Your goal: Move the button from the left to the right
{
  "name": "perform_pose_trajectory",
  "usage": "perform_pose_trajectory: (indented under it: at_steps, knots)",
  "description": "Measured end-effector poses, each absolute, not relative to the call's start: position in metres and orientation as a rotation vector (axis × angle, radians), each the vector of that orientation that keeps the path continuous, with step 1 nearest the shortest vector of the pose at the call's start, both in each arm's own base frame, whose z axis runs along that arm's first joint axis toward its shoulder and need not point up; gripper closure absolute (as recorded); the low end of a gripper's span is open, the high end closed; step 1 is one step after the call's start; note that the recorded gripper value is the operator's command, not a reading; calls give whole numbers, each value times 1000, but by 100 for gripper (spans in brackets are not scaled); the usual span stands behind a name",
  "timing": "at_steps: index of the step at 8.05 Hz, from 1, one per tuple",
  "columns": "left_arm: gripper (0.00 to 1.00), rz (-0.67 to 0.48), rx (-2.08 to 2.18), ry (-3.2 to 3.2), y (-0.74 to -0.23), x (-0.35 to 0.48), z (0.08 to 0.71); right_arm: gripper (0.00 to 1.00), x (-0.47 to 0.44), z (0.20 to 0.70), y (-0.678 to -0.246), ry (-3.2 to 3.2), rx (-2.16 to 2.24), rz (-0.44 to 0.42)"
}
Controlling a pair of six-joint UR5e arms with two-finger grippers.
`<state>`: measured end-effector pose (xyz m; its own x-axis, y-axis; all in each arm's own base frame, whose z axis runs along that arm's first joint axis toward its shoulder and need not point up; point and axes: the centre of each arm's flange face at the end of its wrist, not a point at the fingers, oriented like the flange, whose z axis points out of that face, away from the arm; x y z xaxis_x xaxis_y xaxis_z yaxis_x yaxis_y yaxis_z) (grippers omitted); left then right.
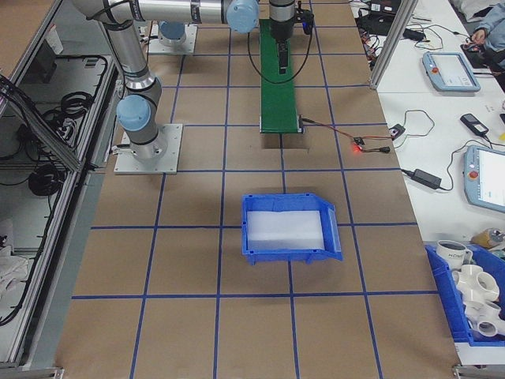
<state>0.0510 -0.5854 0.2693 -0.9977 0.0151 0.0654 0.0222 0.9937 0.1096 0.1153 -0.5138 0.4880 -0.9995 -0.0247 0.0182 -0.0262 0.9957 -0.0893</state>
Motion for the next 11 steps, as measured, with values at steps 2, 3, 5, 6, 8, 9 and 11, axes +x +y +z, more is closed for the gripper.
perform_pose_trajectory:
  at_steps: [2, 3, 5, 6, 8, 9, 11]
  knots:
    - [85, -191, -26, -3067, -581, 50, 261, 0, 115, 488, -514, -3121, 36, 135]
    - [76, -195, -24, -3066, -580, 49, 259, 0, 115, 488, -513, -3121, 36, 135]
    - [45, -202, 24, -3067, -578, 48, 260, 0, 115, 488, -514, -3121, 35, 136]
    - [38, -214, 61, -3063, -576, 46, 259, 0, 115, 488, -514, -3122, 35, 137]
    - [13, -227, 91, -3058, -571, 43, 256, 0, 115, 488, -514, -3122, 36, 137]
    - [8, -223, 92, -3060, -570, 40, 258, 0, 115, 488, -514, -3122, 35, 136]
    - [0, -184, 88, -3075, -567, 23, 277, 0, 115, 488, -514, -3121, 35, 135]
